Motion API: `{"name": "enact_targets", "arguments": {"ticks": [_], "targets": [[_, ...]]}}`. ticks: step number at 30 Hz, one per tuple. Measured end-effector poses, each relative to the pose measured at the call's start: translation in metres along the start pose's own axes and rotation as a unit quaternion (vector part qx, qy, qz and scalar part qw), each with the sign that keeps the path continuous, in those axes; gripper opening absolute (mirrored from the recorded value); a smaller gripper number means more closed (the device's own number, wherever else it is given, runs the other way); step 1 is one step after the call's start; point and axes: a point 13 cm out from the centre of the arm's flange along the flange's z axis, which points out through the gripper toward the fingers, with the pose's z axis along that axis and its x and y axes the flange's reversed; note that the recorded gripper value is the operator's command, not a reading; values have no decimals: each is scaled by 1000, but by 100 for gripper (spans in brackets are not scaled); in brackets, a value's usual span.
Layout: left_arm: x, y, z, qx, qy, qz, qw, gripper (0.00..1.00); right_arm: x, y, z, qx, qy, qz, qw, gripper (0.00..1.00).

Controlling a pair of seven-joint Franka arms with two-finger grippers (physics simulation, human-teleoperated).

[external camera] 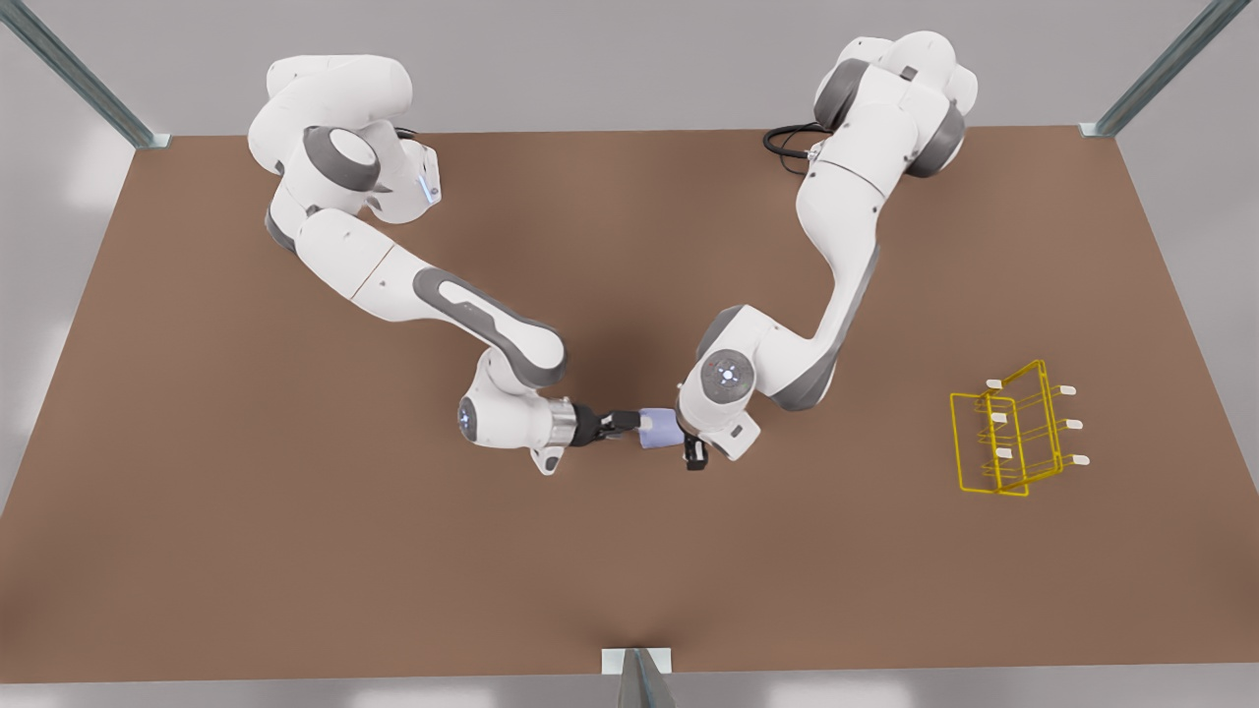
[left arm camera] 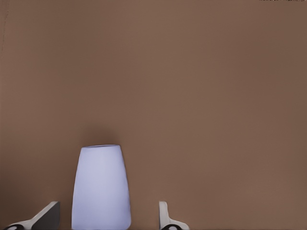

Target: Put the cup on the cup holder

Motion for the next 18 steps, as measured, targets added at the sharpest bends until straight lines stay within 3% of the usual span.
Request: {"name": "enact_targets", "arguments": {"ticks": [6,11,14,18], "targets": [[2,11,33,12,-24,-19,999,100,8,-41,-91,19,-3,1,1000,100],[12,26,67,17,-41,-25,999,100,9,-98,-253,128,-54,-8,990,100],[13,31,78,21,-50,-31,998,100,10,-151,-365,247,-71,-21,966,100],[13,36,83,26,-57,-39,997,100,19,-148,-502,397,-72,-54,914,100]]}}
